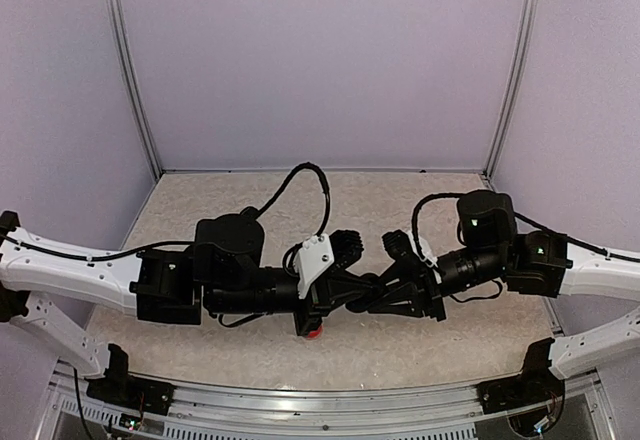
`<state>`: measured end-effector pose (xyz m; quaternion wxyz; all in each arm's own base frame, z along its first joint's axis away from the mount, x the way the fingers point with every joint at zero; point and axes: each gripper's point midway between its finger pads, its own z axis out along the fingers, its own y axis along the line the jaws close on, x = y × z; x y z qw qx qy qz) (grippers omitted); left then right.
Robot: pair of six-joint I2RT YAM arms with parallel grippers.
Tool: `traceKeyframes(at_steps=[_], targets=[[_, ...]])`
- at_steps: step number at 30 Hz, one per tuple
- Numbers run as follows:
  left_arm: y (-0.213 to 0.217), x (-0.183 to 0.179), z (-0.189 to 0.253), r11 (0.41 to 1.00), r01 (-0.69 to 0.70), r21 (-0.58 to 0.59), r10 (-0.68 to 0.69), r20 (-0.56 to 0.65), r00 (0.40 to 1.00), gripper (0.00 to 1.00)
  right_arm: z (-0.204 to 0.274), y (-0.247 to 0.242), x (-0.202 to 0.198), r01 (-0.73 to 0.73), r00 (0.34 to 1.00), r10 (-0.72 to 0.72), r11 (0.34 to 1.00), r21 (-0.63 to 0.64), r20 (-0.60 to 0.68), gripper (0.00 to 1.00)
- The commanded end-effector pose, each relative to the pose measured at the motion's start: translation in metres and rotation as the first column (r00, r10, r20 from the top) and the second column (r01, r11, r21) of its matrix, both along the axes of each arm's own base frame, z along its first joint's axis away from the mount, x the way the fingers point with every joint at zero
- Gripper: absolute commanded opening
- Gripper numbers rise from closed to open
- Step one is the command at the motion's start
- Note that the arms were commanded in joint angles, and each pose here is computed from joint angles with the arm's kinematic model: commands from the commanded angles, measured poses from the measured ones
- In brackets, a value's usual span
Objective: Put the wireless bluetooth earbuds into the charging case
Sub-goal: Adjust the right earbud in the right side groove of the charging case.
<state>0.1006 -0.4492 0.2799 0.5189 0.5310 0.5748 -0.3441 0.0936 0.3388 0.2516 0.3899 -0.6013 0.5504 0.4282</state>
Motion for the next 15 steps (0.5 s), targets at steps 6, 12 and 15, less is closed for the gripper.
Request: traceKeyframes(at_steps=[6, 12, 15], targets=[[0.001, 0.004, -0.009, 0.999, 0.038, 0.027, -0.037, -0.047, 0.998, 0.13, 0.028, -0.003, -0.005, -0.004, 0.999, 0.001, 0.996, 0.091, 0.039, 0.0], [0.019, -0.008, 0.035, 0.986, 0.1, -0.132, -0.106, -0.038, 0.994, 0.26, 0.023, -0.004, -0.003, 0.033, 0.999, -0.032, 0.995, 0.096, -0.009, 0.0], [0.034, -0.003, 0.046, 0.977, 0.087, -0.194, -0.102, -0.068, 0.993, 0.27, 0.019, -0.007, 0.001, 0.067, 0.998, -0.065, 0.993, 0.094, -0.015, 0.0]])
